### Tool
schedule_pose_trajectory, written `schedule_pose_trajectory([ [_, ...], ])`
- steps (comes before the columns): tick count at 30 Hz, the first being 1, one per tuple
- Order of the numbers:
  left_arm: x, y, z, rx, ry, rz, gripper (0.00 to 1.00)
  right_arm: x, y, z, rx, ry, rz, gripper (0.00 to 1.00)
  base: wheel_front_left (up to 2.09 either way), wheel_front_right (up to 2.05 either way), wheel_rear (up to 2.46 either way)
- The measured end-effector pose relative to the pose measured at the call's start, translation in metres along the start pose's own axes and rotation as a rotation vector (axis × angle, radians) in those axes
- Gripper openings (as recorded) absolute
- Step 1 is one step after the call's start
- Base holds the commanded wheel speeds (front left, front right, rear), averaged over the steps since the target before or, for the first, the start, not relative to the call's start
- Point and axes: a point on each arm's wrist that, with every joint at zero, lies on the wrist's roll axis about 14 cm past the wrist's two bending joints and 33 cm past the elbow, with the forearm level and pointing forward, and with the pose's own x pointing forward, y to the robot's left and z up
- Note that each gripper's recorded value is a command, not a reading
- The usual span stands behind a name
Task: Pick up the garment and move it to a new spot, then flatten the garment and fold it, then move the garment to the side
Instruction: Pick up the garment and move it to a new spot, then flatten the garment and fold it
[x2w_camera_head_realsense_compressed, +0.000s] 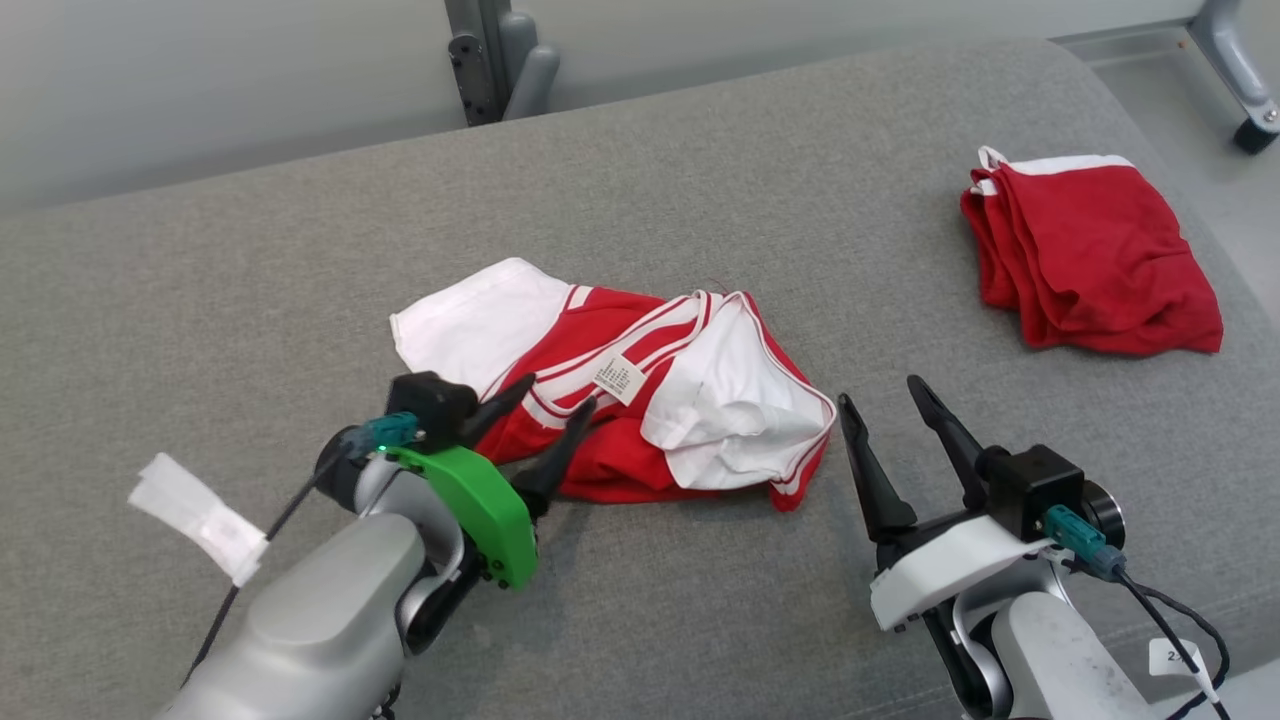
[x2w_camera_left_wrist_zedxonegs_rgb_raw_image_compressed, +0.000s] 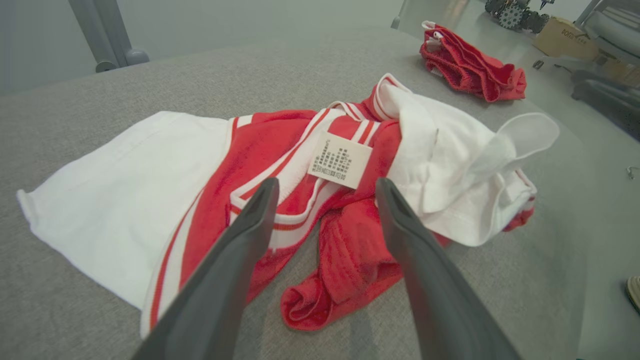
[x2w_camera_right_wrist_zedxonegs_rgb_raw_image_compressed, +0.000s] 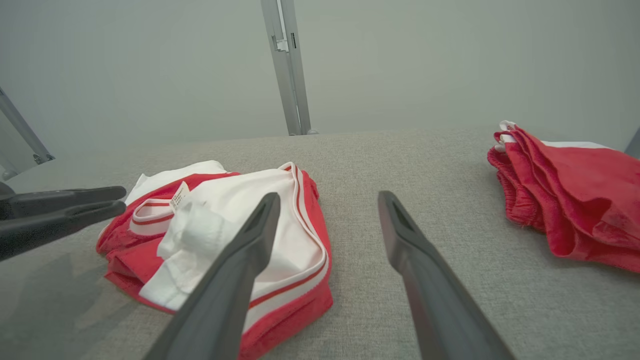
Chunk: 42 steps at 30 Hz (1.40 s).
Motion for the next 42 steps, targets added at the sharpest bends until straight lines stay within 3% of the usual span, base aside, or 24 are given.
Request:
schedule_pose_trajectory([
  [3,-0.017,0.024,0.022,-0.045,-0.099,0.111,1.0,-0.004,0.006,0.001,0.004,-0.003,0.013,1.0,0.0,0.0,0.0],
  [12,-0.096,0.064,0.008,-0.116,-0.216,0.38,1.0,-0.014,0.022,0.007,0.007,-0.022,0.053,1.0,0.0,0.0,0.0],
  [25,-0.177,0.072,-0.011,-0.108,-0.331,0.641,1.0,-0.026,0.022,0.013,-0.018,-0.04,0.057,1.0,0.0,0.0,0.0],
  [30,-0.195,0.071,-0.02,-0.103,-0.339,0.72,1.0,-0.033,0.019,0.01,-0.018,-0.034,0.042,1.0,0.0,0.0,0.0],
  [37,-0.198,0.065,-0.031,-0.126,-0.327,0.73,1.0,-0.035,0.016,0.005,-0.022,-0.017,0.039,1.0,0.0,0.0,0.0],
  [42,-0.2,0.064,-0.035,-0.146,-0.325,0.735,1.0,-0.024,0.035,0.005,-0.067,-0.013,0.127,1.0,0.0,0.0,0.0],
])
